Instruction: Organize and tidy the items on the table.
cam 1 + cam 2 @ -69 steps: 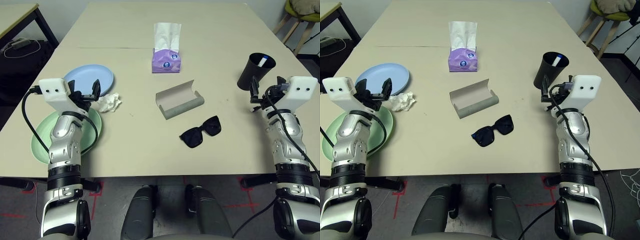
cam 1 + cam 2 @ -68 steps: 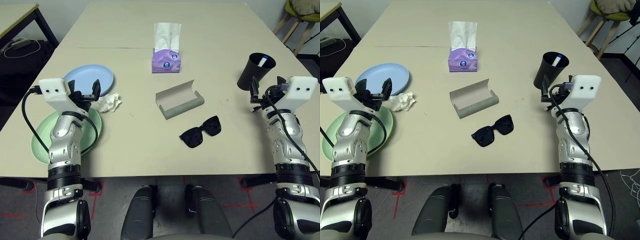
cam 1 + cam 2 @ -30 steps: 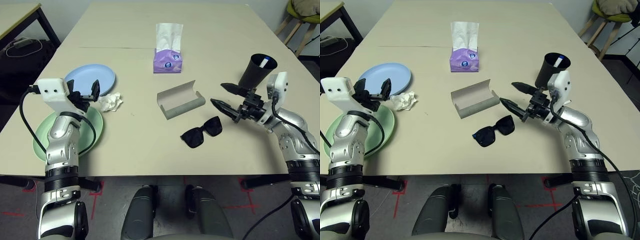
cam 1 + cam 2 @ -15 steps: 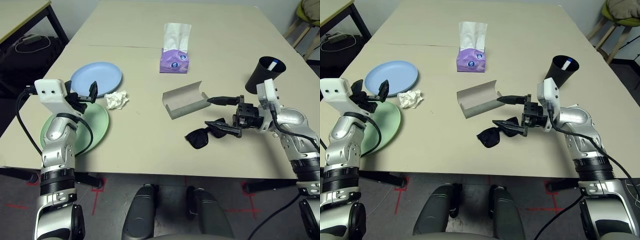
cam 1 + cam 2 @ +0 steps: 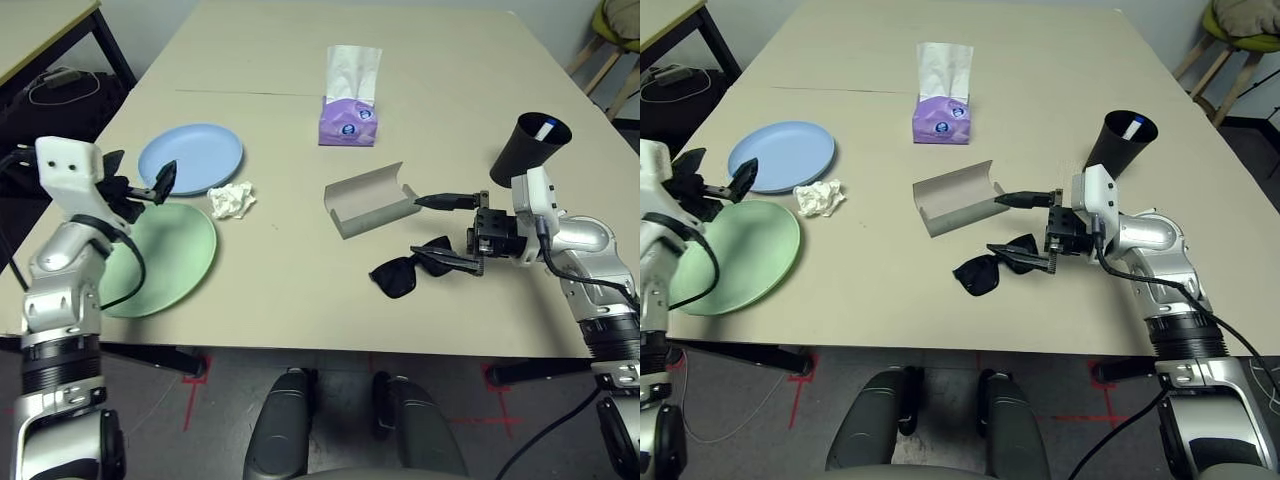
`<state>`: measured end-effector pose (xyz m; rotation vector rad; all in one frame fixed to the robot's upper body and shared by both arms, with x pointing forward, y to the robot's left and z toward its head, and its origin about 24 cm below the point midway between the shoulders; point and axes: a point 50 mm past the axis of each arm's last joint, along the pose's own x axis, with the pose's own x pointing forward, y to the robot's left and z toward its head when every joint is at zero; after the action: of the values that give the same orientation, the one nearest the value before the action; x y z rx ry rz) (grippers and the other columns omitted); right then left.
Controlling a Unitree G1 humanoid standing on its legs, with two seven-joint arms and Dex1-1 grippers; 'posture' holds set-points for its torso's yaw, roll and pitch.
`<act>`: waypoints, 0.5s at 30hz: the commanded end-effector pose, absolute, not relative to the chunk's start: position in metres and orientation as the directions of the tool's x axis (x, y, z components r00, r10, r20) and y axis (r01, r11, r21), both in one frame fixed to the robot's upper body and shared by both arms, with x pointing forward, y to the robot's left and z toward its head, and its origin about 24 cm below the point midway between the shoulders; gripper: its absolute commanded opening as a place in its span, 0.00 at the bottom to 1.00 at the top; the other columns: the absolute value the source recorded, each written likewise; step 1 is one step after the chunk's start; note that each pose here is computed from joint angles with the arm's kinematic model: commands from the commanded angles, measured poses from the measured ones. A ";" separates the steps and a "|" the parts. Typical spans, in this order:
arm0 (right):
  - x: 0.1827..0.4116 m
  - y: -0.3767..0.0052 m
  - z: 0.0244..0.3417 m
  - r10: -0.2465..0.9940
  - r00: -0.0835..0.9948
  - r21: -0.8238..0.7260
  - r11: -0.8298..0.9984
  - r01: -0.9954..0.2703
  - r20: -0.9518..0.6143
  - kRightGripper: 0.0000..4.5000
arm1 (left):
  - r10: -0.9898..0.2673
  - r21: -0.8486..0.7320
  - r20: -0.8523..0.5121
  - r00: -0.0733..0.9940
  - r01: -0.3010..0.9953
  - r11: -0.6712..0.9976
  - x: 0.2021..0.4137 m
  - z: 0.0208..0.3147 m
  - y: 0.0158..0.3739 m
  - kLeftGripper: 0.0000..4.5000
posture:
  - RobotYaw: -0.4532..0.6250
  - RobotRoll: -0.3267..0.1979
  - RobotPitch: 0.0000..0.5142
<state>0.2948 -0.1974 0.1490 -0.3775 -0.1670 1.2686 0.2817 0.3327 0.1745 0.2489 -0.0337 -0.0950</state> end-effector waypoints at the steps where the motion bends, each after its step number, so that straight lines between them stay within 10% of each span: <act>1: 0.293 -0.198 0.145 0.950 0.299 -0.360 0.250 -0.899 -0.087 1.00 | -0.101 0.220 -0.053 0.994 0.110 0.969 0.272 0.173 0.342 1.00 | 0.55 0.62 0.26; 15: 0.290 -0.195 0.147 0.950 0.305 -0.347 0.266 -0.899 -0.062 1.00 | 0.064 0.045 -0.403 0.913 -0.050 0.998 0.246 0.179 0.387 1.00 | 0.56 0.62 0.28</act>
<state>0.2928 -0.1954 0.1477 -0.3533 -0.1709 1.2550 0.2516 0.3827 0.1854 0.0632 0.3569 0.0534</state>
